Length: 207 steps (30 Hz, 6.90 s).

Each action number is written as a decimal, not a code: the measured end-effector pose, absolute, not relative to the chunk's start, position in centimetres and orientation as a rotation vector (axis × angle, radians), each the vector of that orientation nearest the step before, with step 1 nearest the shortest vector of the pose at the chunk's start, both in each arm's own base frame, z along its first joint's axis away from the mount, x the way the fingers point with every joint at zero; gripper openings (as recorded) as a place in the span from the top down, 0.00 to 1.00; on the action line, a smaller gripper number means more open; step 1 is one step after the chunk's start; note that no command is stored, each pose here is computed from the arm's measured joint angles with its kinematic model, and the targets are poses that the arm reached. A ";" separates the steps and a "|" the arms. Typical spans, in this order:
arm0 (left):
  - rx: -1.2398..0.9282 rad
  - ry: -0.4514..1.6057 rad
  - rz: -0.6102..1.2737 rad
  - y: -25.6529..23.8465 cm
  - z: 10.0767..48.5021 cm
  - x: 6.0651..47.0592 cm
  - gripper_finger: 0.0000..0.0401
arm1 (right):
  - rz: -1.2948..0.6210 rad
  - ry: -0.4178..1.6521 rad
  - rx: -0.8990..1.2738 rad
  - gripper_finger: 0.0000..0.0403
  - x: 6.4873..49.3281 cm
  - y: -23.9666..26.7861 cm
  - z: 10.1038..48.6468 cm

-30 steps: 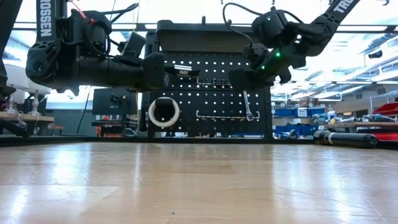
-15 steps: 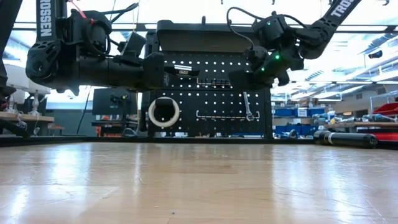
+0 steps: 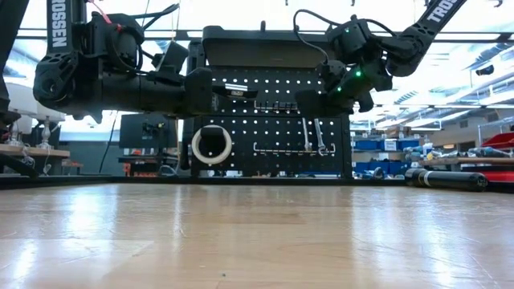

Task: Hang tools onto peg board
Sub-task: Remove the right black safety glass from the peg board

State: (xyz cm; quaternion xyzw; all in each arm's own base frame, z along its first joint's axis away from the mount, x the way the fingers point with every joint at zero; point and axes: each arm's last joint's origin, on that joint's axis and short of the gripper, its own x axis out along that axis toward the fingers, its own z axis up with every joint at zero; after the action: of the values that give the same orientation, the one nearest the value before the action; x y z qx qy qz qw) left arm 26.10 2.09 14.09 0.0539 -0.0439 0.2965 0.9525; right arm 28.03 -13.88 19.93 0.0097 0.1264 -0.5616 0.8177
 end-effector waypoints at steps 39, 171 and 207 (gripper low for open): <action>0.103 -0.092 0.602 2.1 14.1 26.1 1.00 | -0.648 0.455 0.055 0.51 30.7 -4.5 18.1; -0.197 0.051 0.517 2.8 23.0 22.9 1.00 | -0.446 0.683 -0.096 0.61 32.8 2.9 27.6; -0.261 0.053 0.428 4.9 23.6 21.9 1.00 | -0.481 0.726 -0.391 0.61 40.8 1.2 22.9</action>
State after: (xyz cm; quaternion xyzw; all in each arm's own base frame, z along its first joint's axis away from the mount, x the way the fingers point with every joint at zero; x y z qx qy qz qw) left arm 21.91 4.95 23.58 -0.1292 0.0262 0.2117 0.9684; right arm 40.79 1.19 22.94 -0.1882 0.3495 -0.2313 0.8882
